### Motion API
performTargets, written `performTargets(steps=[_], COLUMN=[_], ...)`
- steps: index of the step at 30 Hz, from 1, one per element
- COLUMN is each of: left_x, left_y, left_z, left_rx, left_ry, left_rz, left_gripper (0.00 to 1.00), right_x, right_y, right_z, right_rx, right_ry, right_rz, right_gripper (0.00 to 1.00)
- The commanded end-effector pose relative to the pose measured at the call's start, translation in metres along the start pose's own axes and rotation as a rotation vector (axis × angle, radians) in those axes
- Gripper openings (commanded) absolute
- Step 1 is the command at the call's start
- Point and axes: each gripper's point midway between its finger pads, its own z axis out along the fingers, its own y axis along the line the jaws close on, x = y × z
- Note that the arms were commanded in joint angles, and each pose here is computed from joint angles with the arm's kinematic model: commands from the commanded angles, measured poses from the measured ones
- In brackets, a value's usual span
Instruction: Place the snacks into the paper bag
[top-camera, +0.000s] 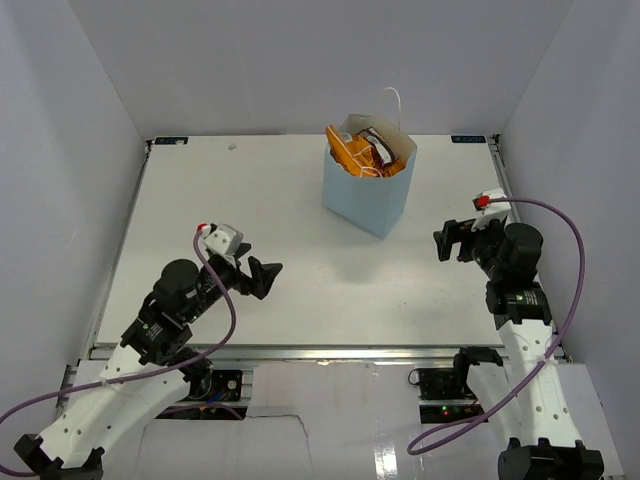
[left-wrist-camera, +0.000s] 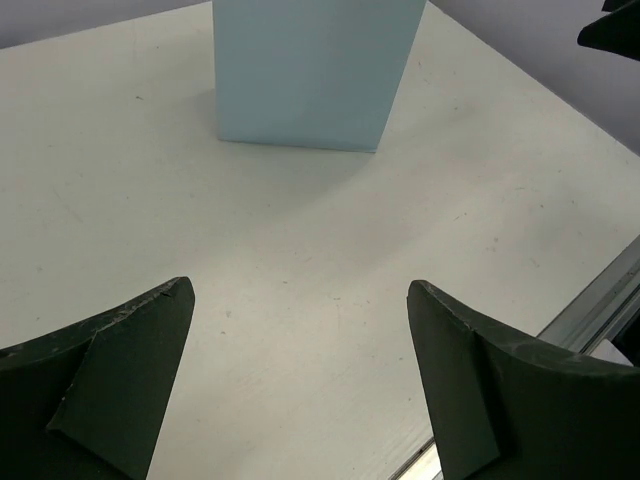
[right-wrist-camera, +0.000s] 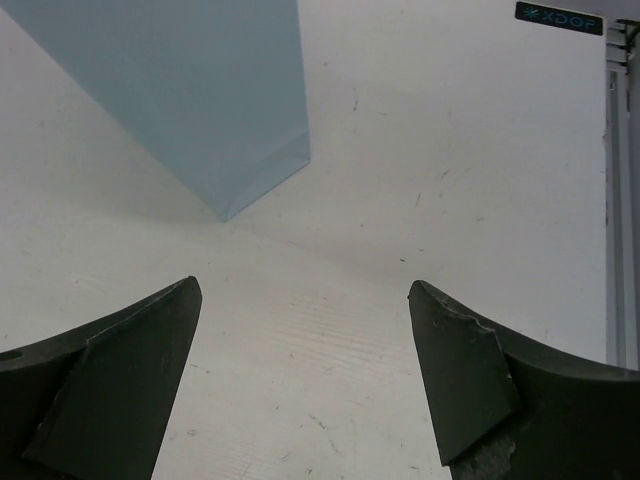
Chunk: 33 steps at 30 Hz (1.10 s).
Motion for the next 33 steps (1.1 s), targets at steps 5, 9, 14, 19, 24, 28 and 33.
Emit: performTargets(steps=[5,9,14,19,24,28,33], left_x=[-0.018,-0.014,-0.013,-0.012,-0.011,-0.01,-0.007], left_y=[0.002,0.003,0.004,0.003,0.004,0.004,0.005], left_z=[-0.005,-0.003,-0.003,-0.002,-0.002,-0.001,0.001], left_rx=[-0.013,-0.017,-0.021,-0.018,-0.021,-0.024,-0.027], left_ry=[-0.06,-0.036,-0.035,-0.027,-0.027,-0.021,-0.009], left_rz=[0.027,0.025,0.021,0.021,0.02,0.019,0.019], left_gripper=[0.98,0.98,0.98,0.98,0.98,0.98,0.98], right_x=[-0.018,-0.014,-0.013,-0.016,-0.018,-0.033,-0.108], right_y=[-0.014,-0.012,-0.01,-0.011,-0.006,0.043,0.113], right_z=[-0.006,-0.004,-0.004,-0.006,-0.006,-0.009,-0.032], right_rx=[0.096,0.082,0.073,0.079,0.051,-0.274,-0.739], right_ry=[-0.124,-0.112,-0.107,-0.117,-0.123,-0.201,-0.361], right_rz=[0.011,0.013,0.017,0.026,0.016,-0.267,-0.55], right_gripper=[0.9,0.9,0.9,0.9,0.9,0.9,0.9])
